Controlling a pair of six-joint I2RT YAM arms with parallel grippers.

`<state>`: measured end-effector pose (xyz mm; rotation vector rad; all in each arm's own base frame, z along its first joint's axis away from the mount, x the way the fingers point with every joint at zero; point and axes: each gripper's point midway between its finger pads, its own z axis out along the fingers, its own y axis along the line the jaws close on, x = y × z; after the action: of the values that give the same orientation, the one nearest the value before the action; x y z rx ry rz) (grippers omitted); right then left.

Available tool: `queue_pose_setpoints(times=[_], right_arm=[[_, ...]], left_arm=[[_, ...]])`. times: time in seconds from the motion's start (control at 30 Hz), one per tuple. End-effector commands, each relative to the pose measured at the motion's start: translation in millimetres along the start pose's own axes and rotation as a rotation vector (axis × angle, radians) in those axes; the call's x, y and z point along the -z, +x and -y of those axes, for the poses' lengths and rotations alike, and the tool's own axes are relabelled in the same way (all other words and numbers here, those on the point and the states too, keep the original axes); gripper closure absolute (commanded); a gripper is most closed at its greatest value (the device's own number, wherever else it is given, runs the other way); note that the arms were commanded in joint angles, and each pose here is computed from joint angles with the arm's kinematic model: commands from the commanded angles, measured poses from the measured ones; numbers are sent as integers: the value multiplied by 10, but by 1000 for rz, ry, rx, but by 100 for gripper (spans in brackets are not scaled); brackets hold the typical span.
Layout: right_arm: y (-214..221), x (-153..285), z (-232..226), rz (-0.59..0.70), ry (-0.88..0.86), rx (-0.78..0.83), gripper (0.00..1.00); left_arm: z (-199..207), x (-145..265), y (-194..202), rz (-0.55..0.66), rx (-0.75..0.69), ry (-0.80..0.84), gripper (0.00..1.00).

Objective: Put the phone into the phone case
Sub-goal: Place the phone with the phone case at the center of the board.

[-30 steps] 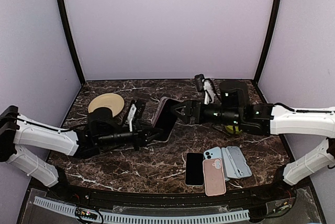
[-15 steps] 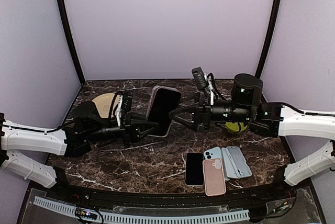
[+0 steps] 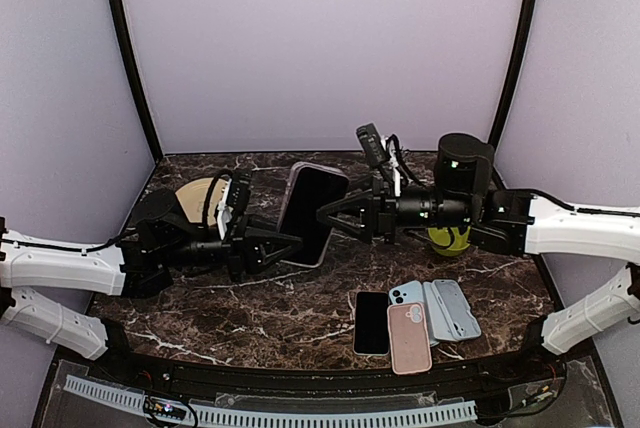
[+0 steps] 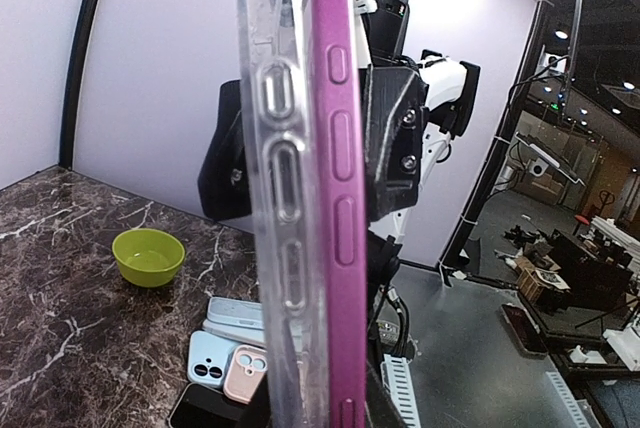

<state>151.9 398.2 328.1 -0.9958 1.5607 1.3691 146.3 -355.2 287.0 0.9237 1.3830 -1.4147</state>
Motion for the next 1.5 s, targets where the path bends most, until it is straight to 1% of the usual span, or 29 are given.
queue_pose_setpoints(times=[0.0, 0.1, 0.2, 0.37, 0.47, 0.63, 0.73, 0.9, 1.0, 1.07, 1.1, 1.13, 1.27, 1.33, 1.47], right_arm=[[-204, 77, -37, 50, 32, 34, 46], [-258, 248, 57, 92, 122, 44, 45], [-318, 412, 71, 138, 159, 48, 45], [-341, 453, 13, 141, 133, 48, 47], [-374, 416, -74, 141, 80, 64, 49], [-414, 344, -107, 125, 53, 77, 49], [-434, 311, -173, 127, 8, 87, 49], [-399, 250, -156, 114, -5, 70, 53], [-374, 223, -156, 105, -16, 64, 62], [-372, 225, -158, 105, -16, 64, 64], [-363, 228, -142, 103, -9, 63, 64], [-350, 229, -132, 101, -4, 61, 61], [-173, 234, 53, 72, 64, 25, 42], [-74, 222, 142, 58, 81, -5, 37], [58, 154, 215, 29, 75, -33, 35]], left_arm=[[173, 71, -351, 128, -73, 46, 100], [118, 118, -394, 157, -103, -5, 100], [99, 119, -356, 141, -116, -16, 100], [149, 113, -320, 140, -77, 25, 100], [172, 107, -328, 145, -79, 41, 100], [201, 86, -294, 128, -77, 67, 100], [197, 77, -275, 122, -70, 68, 100], [140, 69, -239, 116, -47, 46, 100], [131, 47, -199, 101, -37, 52, 100], [115, 42, -185, 99, -32, 47, 100], [106, 43, -169, 96, -28, 43, 100], [96, 42, -161, 95, -25, 39, 100], [96, 39, -88, 80, -3, 51, 100], [114, 36, -60, 76, 7, 69, 100], [133, 5, 34, 51, 31, 103, 100]])
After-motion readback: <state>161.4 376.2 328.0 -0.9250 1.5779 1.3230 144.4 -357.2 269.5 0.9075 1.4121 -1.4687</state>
